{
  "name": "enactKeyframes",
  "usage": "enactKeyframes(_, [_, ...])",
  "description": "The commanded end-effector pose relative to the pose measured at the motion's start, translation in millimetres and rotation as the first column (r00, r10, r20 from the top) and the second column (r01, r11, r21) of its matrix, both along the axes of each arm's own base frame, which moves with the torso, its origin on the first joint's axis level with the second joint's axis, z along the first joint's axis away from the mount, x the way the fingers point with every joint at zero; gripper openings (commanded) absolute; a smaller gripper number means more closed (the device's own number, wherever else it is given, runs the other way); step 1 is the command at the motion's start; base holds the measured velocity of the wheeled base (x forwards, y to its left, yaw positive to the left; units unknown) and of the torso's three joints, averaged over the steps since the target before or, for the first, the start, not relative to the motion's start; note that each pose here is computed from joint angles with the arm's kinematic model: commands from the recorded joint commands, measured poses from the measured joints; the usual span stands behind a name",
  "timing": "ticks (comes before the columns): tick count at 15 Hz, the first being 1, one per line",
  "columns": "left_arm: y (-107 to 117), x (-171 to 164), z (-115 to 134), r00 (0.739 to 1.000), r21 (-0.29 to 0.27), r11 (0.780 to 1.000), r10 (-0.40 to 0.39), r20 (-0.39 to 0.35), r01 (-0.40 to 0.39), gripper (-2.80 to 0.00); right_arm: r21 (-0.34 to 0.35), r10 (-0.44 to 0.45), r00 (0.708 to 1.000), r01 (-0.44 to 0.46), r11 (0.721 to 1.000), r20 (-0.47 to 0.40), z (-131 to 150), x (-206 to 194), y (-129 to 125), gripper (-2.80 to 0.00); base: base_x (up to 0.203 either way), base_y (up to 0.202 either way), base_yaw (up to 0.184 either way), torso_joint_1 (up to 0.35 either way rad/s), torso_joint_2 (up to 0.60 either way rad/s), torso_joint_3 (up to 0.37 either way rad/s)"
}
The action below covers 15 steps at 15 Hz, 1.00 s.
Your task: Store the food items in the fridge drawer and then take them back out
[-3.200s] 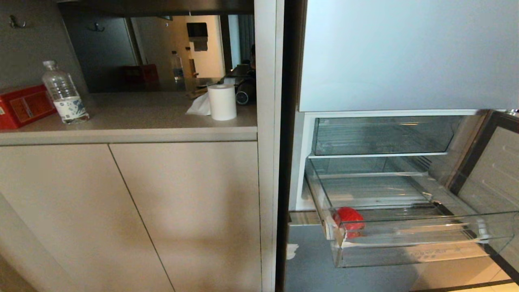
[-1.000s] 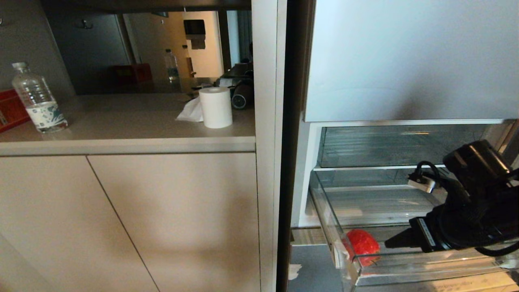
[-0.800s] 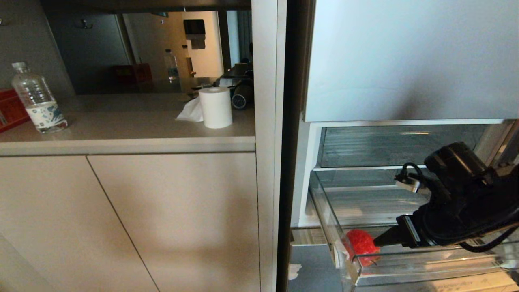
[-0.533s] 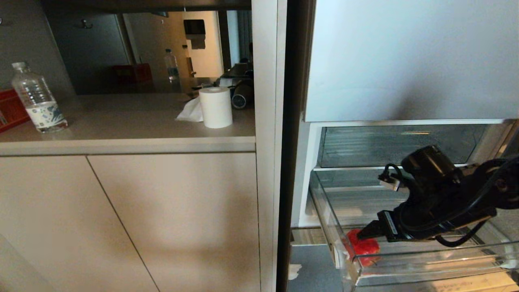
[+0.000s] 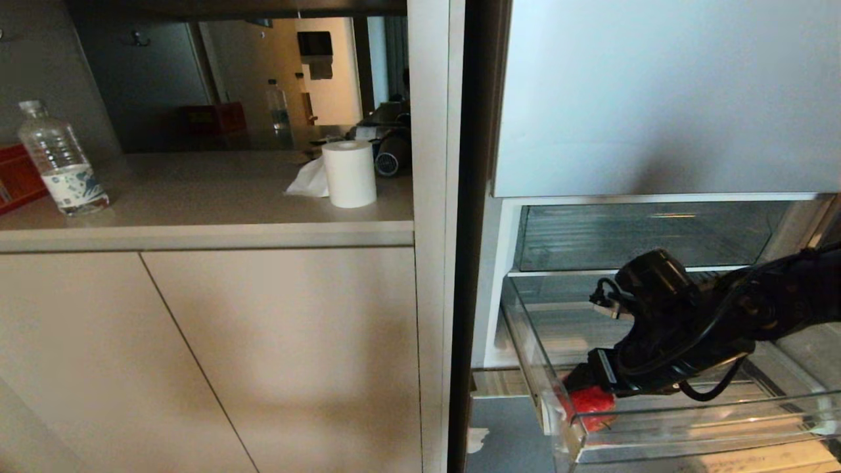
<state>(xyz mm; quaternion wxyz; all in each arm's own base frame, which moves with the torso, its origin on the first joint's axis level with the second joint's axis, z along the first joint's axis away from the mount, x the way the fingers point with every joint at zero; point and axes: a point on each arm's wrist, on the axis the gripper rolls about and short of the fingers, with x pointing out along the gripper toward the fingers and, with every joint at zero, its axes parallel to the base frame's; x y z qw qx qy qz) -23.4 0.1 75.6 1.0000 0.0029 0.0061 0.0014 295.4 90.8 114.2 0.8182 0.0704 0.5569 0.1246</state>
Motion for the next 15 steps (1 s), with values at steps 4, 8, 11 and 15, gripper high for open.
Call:
enactKeyframes(4, [0, 0, 0, 1.0, 0.0, 1.0, 0.0, 0.003, 0.0, -2.8, -0.016, -0.002, 0.999, 0.002, 1.0, -0.041, -13, 5, 1, 0.0, 0.0, 0.0, 0.0, 0.0, 0.0, 0.0])
enactKeyframes(8, [0, 0, 0, 1.0, 0.0, 1.0, 0.0, 0.003, 0.0, -2.8, -0.022, -0.004, 0.998, 0.002, 1.0, -0.065, -21, 6, 2, 0.0, 0.0, 0.0, 0.0, 0.0, 0.0, 0.0])
enactKeyframes(11, [0, 0, 0, 1.0, 0.0, 1.0, 0.0, 0.001, 0.0, -2.8, -0.023, -0.007, 0.997, 0.005, 1.0, -0.074, -24, 8, 2, -0.62, 0.0, 0.0, 0.0, 0.0, 0.0, 0.0])
enactKeyframes(15, [0, 0, 0, 1.0, 0.0, 1.0, 0.0, 0.001, 0.0, -2.8, -0.017, -0.015, 0.998, 0.014, 1.0, -0.066, -24, 10, 3, -2.8, 0.0, 0.0, 0.0, 0.0, 0.0, 0.0])
